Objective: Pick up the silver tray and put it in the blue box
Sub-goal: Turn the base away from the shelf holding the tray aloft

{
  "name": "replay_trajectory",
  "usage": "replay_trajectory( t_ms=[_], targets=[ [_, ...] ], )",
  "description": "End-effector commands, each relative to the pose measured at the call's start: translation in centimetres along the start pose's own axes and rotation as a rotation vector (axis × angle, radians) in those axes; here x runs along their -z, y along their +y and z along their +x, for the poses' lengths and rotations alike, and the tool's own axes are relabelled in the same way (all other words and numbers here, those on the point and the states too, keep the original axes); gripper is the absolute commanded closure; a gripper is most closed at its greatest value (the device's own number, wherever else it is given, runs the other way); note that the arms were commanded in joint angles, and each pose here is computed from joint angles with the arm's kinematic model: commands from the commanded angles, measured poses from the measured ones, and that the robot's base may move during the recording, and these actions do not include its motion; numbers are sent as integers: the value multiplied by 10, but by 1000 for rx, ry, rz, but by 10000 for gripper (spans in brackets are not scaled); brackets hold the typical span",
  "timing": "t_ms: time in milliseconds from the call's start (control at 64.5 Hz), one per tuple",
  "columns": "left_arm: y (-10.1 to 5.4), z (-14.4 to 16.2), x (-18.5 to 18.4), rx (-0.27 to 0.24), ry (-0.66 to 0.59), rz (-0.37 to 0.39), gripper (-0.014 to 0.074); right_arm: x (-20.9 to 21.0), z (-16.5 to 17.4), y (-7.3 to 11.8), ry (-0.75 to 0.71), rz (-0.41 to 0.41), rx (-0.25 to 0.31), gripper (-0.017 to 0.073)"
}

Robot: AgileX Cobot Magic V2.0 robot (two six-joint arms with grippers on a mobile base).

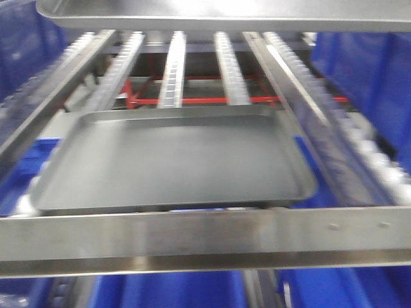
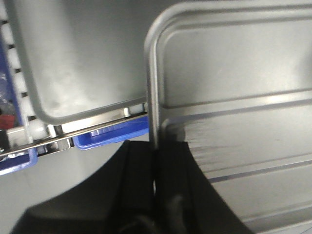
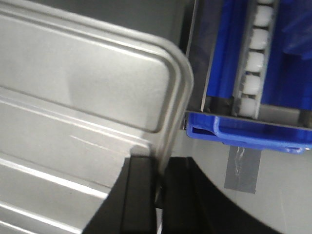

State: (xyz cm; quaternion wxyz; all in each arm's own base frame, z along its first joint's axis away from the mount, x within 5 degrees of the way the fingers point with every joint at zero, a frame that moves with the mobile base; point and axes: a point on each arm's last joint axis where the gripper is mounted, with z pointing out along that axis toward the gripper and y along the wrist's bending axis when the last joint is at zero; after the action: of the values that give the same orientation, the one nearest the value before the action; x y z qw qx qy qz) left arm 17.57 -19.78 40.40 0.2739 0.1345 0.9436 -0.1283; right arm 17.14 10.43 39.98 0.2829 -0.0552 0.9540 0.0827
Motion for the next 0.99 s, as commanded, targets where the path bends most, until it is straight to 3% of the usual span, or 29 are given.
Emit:
replay_trajectory(
  t_ms=[0,977],
  targets=[
    [3,-5,18,-43,-79,-5,697,13,-7,-6,-85,35,37,501],
    [3,-5,18,-43,-79,-5,697,13,-7,-6,-84,36,37,501]
  ],
)
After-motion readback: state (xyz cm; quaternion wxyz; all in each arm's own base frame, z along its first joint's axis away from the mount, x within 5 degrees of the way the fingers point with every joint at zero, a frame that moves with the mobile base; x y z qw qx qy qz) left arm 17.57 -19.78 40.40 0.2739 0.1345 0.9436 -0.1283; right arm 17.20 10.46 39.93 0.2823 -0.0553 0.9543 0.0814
